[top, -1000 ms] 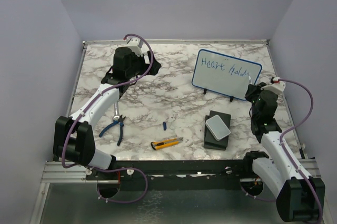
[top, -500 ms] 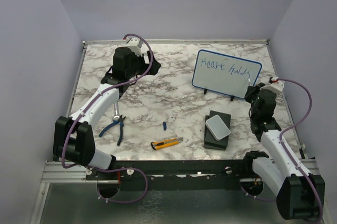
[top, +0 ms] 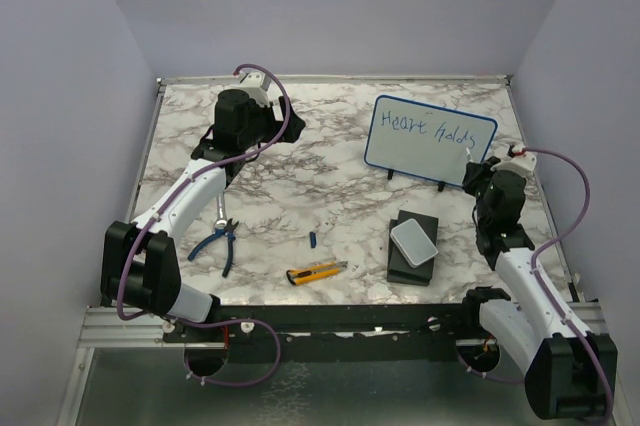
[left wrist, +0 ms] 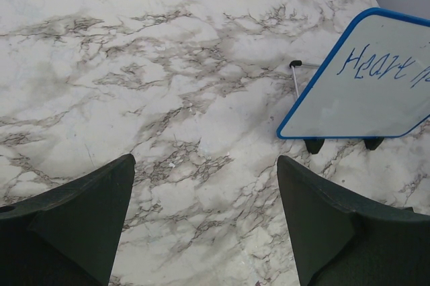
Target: Write a sentence on the whiteboard
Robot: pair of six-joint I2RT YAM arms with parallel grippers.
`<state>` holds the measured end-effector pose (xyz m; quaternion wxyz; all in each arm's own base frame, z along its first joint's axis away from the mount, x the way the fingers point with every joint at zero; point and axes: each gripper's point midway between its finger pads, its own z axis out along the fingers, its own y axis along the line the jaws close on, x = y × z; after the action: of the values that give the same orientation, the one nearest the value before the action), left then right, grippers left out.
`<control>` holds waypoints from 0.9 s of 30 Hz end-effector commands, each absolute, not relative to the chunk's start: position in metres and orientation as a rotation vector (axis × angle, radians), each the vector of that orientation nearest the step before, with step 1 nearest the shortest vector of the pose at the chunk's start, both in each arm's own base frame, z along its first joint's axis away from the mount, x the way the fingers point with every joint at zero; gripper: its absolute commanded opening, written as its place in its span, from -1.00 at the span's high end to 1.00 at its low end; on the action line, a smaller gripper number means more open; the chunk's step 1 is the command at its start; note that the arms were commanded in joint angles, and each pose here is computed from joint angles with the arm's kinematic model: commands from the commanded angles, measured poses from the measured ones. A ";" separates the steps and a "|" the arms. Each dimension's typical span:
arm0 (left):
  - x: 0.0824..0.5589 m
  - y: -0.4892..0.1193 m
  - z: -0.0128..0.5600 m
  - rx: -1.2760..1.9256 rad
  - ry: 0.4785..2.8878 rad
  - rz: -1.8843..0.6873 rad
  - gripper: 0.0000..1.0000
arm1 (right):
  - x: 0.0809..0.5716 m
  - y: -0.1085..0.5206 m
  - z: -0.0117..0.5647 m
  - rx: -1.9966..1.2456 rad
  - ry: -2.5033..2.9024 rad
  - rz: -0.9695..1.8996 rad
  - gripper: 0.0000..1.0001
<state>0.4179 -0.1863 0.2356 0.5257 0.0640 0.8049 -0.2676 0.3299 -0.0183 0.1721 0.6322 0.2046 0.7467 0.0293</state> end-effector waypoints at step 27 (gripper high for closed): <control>0.414 -0.186 0.244 0.157 1.896 -0.665 -0.75 | 0.334 -0.033 0.222 0.469 1.544 0.019 0.99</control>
<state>0.4176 -0.1867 0.2355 0.5248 0.0635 0.8050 -0.2692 0.3283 -0.0235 0.1987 0.6689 0.2020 0.7150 0.0229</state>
